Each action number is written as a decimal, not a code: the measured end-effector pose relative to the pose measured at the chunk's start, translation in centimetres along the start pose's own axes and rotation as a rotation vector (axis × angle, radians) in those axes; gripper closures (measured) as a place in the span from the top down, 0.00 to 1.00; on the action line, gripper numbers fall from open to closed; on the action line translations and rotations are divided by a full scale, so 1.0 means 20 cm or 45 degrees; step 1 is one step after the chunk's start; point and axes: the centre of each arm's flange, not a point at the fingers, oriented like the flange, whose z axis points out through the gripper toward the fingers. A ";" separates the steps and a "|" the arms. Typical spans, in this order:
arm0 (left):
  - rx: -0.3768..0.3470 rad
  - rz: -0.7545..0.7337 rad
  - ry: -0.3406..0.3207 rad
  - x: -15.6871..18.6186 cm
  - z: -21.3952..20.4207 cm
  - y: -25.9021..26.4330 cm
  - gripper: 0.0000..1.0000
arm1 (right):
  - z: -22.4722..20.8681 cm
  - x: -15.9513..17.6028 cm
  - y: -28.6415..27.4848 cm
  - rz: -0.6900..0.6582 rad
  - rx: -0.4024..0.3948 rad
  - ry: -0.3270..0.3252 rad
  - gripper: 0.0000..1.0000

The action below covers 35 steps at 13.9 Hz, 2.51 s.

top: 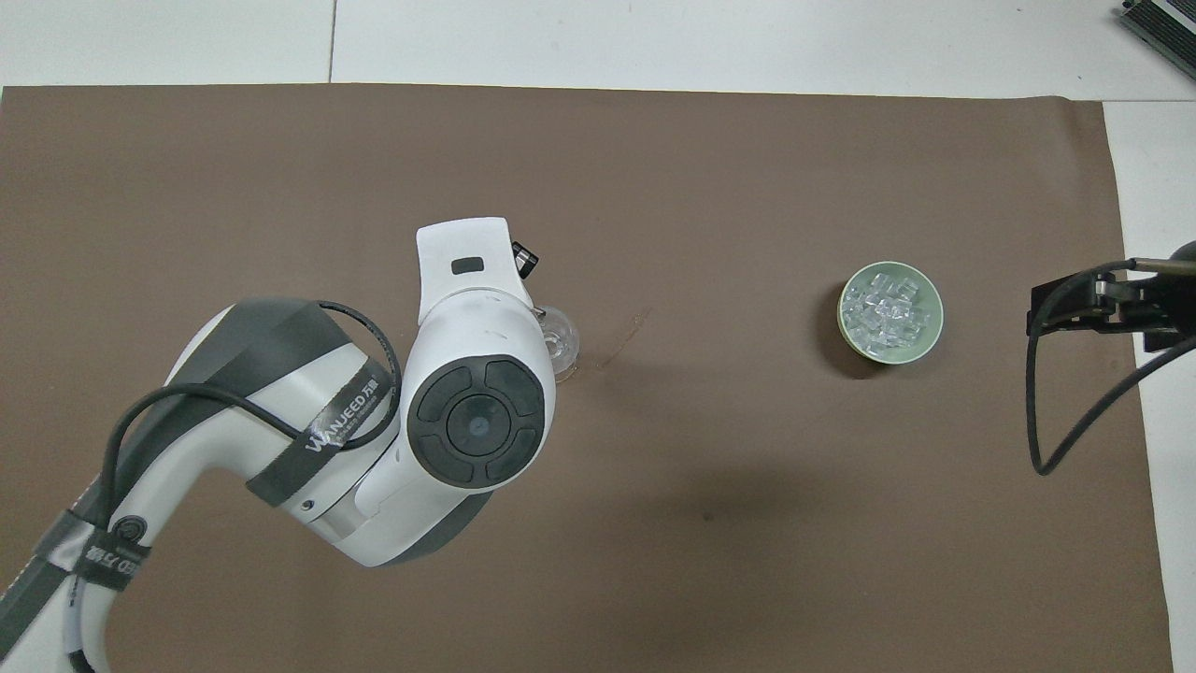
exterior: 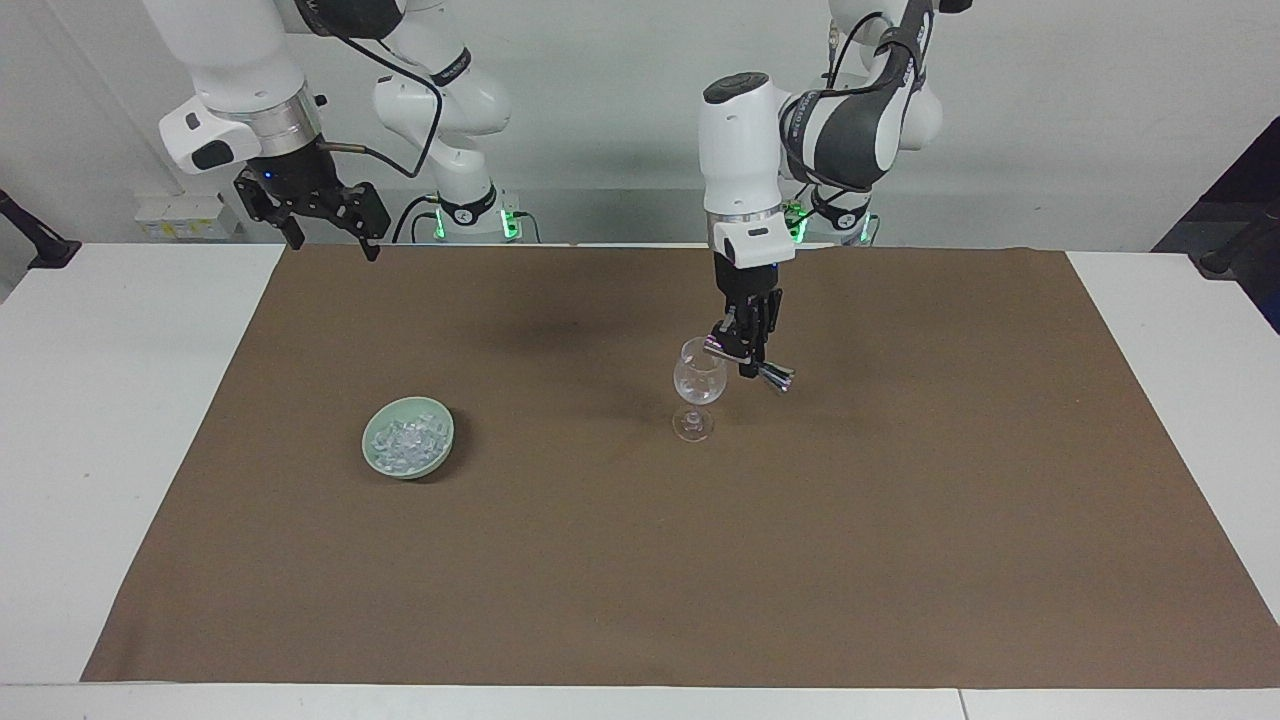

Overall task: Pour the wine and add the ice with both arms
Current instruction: 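Hold the tilted shot cup over the clear cup with the left gripper, then turn the shot cup upright and carry it back with the left gripper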

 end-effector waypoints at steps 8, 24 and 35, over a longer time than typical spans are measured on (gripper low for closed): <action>0.001 0.000 0.000 0.00 0.00 0.00 0.22 | 0.00 0.00 0.00 0.000 0.000 0.000 1.00; 0.049 -0.378 -0.467 0.34 0.05 -0.04 0.22 | 0.00 0.00 0.00 0.000 0.000 0.000 1.00; -0.041 -0.987 -1.229 1.23 0.49 -0.55 0.22 | 0.00 0.00 0.00 0.000 0.000 0.000 1.00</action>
